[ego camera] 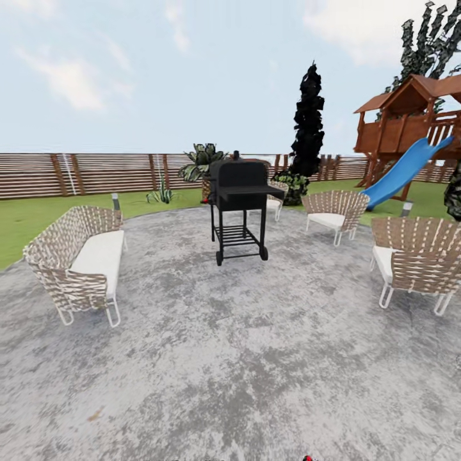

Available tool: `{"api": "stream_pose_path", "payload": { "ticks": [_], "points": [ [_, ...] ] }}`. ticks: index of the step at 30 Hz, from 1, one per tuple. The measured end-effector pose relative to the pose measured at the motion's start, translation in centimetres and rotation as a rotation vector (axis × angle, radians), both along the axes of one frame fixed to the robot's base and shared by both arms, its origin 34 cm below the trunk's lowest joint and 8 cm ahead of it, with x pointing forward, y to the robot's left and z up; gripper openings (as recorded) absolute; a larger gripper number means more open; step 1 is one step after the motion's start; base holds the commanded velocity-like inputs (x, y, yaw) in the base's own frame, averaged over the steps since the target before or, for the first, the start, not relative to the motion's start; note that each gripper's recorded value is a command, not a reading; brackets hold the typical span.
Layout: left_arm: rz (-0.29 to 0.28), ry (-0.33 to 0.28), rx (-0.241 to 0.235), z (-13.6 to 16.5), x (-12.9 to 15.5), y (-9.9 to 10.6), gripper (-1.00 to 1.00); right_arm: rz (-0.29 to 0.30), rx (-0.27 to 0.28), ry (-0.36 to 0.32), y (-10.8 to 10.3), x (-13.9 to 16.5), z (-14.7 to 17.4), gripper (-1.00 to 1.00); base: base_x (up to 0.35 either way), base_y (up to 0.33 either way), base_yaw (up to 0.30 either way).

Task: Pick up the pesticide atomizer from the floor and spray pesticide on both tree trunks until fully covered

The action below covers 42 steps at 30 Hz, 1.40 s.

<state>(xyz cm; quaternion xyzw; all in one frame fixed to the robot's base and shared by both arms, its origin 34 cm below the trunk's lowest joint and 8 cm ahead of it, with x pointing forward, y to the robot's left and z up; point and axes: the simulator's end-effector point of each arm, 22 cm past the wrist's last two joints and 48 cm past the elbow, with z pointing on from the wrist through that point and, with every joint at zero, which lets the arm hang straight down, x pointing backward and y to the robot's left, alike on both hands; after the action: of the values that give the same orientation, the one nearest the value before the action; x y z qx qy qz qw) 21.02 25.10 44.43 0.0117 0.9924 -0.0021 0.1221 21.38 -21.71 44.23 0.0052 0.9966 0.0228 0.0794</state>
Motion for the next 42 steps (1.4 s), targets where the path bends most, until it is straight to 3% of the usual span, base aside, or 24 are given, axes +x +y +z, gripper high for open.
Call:
{"api": "stream_pose_path", "payload": {
  "ticks": [42],
  "points": [
    [0.009,-0.003,0.010,0.02,0.12,0.71,1.00,0.000,0.000,0.000,0.00,0.00,0.00,1.00,-0.011,-0.285,-0.268]
  ]
}}
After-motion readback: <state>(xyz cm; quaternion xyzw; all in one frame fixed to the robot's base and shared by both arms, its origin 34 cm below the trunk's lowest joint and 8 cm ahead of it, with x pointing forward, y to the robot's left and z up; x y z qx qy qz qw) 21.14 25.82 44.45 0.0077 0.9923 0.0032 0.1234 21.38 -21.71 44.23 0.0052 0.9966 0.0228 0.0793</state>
